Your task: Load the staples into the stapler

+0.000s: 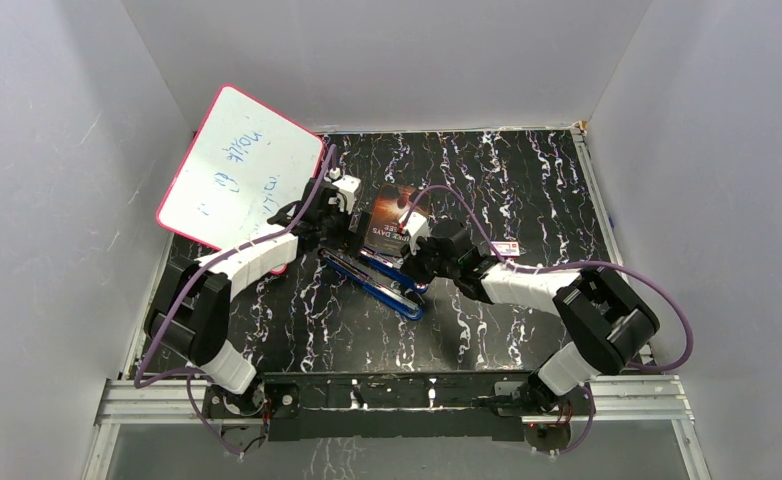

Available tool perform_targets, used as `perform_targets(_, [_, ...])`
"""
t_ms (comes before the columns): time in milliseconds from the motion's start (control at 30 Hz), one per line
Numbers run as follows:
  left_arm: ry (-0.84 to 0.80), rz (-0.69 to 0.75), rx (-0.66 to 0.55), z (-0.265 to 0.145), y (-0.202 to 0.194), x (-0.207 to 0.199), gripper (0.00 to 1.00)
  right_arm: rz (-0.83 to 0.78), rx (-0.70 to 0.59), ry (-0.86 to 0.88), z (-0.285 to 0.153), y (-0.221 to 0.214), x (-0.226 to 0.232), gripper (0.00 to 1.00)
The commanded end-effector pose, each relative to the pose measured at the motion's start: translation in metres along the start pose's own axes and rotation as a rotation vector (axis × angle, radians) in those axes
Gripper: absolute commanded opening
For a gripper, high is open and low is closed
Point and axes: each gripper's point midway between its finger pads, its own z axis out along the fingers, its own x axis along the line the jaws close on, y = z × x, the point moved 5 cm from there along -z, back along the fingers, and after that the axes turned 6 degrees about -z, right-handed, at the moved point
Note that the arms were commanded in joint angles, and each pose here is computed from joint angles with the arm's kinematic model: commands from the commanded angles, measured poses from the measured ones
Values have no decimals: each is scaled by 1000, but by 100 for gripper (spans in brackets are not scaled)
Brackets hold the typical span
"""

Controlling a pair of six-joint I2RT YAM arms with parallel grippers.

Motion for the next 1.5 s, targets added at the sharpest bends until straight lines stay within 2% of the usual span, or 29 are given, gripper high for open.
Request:
perform_targets(0, [-12, 15, -25, -4, 8, -3, 98, -5, -39, -18, 3, 19, -6, 0])
perform_targets(633, [-13, 16, -27, -5, 8, -3, 98, 8, 6, -52, 2, 15, -10, 0])
perform_targets(967, [-14, 16, -28, -6, 9, -3, 98, -7, -88, -11, -4, 35, -5, 0])
perform_targets(1467, [-16, 15, -32, -6, 10, -4, 98, 6, -80, -34, -5, 32, -7, 0])
